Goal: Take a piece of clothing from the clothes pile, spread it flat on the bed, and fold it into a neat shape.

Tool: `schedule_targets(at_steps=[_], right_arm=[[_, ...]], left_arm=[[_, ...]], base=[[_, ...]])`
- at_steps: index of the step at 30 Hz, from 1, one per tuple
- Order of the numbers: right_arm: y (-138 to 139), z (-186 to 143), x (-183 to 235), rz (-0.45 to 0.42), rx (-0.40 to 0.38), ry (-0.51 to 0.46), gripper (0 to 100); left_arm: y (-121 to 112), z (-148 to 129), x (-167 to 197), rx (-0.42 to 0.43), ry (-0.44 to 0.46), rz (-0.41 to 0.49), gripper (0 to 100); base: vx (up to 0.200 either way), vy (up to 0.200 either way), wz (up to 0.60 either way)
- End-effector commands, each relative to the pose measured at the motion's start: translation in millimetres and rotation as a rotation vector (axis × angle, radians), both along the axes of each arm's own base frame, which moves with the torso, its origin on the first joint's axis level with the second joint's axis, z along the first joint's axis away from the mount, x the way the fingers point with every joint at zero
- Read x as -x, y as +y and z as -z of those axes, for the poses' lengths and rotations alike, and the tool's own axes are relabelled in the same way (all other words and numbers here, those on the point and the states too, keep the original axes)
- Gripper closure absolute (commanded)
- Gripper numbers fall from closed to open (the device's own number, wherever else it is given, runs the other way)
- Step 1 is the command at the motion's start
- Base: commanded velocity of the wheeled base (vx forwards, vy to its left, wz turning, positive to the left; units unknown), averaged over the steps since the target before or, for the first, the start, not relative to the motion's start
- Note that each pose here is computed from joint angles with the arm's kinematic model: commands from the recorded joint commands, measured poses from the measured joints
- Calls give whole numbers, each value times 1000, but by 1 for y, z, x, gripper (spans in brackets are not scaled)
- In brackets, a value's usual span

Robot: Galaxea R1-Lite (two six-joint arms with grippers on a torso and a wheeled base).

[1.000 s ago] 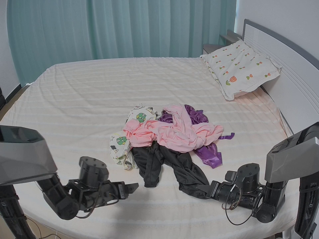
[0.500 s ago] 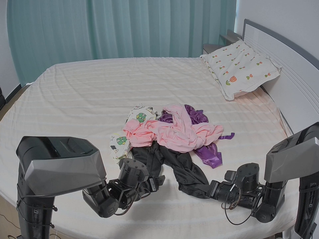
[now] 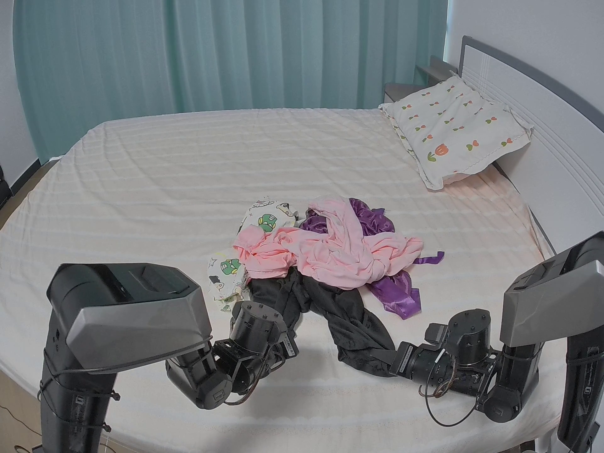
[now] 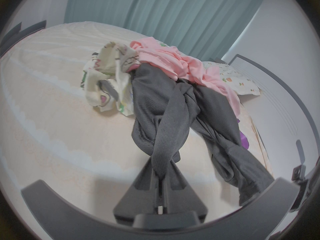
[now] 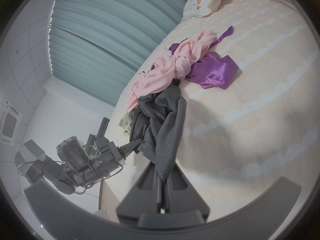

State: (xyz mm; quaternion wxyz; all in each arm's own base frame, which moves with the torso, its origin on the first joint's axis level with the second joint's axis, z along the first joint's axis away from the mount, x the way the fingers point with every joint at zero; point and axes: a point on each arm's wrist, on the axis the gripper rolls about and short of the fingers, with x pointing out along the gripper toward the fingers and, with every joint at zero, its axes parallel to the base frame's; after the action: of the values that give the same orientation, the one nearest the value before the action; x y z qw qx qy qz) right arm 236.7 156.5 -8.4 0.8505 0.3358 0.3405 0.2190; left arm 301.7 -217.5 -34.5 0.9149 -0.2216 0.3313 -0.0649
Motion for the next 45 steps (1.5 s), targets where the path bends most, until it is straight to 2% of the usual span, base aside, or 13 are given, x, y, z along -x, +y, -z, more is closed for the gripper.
schedule_targets(at_steps=[1,3,6,8,9,14,20,23,27,33,36,40,45], right_arm=[[6,-4,6,-29,-10,-13,100],[13,-14,12,-56,-27,-44,100],[15,-42,14,-30,-74,-137,100],[16,-55,16,-22,-98,-176,100],[13,-86,22,-15,-163,-267,100],[-8,-170,35,9,-337,-560,100],[-21,-210,38,-7,-371,-723,100],[-24,-206,40,-13,-364,-704,100],[-21,-171,38,-51,-291,-580,100],[-14,-146,30,-74,-261,-491,100],[-10,-142,35,-97,-256,-473,100],[-11,-139,41,-112,-245,-458,100],[-9,-135,42,-118,-238,-441,100]], left_arm=[[2,-55,13,112,-37,-50,100],[7,-103,23,217,-83,-64,100],[16,-142,35,280,-155,-60,100],[21,-150,41,291,-173,-59,100],[30,-169,53,316,-214,-50,100],[48,-201,71,280,-338,-24,100],[64,-233,91,293,-456,-15,100],[71,-239,96,297,-477,-24,100],[76,-217,102,252,-412,-23,100],[69,-193,93,243,-359,-32,100],[68,-185,91,278,-356,-38,100],[67,-167,94,259,-321,-30,100],[69,-165,98,292,-311,-38,100]], base=[[0,0,0],[0,0,0],[0,0,0],[0,0,0],[0,0,0],[0,0,0],[0,0,0],[0,0,0],[0,0,0],[0,0,0],[0,0,0],[0,0,0],[-200,0,0]])
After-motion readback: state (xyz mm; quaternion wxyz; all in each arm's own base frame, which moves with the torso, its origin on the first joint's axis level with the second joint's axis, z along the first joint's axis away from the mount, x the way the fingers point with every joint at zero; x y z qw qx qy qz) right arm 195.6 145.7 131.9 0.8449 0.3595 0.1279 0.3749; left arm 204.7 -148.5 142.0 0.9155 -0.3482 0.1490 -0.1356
